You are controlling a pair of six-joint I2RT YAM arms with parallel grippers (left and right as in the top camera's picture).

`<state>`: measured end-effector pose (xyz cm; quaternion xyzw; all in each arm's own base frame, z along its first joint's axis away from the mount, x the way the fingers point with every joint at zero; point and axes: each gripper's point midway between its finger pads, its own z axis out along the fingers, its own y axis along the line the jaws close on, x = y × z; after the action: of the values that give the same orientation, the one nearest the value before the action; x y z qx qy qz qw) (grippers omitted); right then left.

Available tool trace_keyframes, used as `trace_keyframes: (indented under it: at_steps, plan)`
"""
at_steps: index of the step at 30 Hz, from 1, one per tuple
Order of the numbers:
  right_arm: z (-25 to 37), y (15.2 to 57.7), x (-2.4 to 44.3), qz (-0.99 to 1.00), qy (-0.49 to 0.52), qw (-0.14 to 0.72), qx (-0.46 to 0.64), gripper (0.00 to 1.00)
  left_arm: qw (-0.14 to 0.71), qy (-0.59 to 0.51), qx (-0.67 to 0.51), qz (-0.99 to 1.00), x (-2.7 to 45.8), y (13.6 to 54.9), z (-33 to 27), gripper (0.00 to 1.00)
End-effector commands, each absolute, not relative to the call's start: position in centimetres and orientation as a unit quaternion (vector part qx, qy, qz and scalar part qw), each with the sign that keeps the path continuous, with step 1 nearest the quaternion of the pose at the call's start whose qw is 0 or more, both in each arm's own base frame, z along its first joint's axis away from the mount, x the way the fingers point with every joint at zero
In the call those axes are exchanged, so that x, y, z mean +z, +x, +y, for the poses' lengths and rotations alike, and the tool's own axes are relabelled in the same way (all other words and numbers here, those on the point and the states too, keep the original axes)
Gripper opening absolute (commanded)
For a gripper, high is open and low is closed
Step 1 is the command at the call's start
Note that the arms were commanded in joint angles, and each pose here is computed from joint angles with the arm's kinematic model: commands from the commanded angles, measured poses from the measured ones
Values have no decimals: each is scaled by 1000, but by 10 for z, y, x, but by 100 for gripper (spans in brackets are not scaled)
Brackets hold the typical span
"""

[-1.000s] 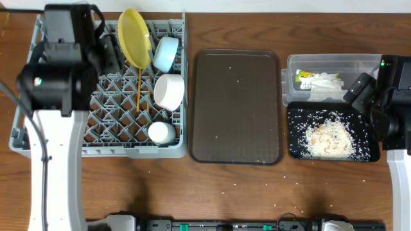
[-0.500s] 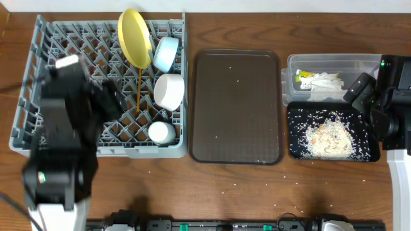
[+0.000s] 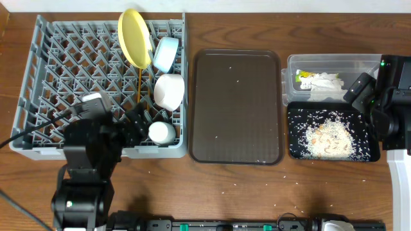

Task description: Sort waste into correct bins and load items into the dishwasher

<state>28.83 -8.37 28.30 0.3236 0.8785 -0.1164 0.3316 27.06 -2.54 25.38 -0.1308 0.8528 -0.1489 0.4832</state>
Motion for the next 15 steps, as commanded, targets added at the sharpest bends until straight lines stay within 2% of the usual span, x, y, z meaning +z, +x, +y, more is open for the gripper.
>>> trace_keyframes:
  at_steps: [1, 2, 7, 11, 15]
  plan:
    - [-86, 288, 285, 873, 333, 335, -118, 99, 458, -92, -233, 853, 255, 268, -57, 83]
    - [-86, 288, 285, 873, 333, 335, -118, 99, 452, -85, -247, 853, 256, 268, -62, 88]
    - [-86, 288, 285, 873, 333, 335, -118, 99, 420, -95, -253, 866, 242, 264, -65, 89]
    - [-86, 288, 285, 873, 333, 335, -118, 99, 433, -104, -203, 872, 236, 270, -49, 89]
    - [-86, 288, 285, 873, 333, 335, -118, 99, 440, -56, -133, 886, 226, 276, -36, 90]
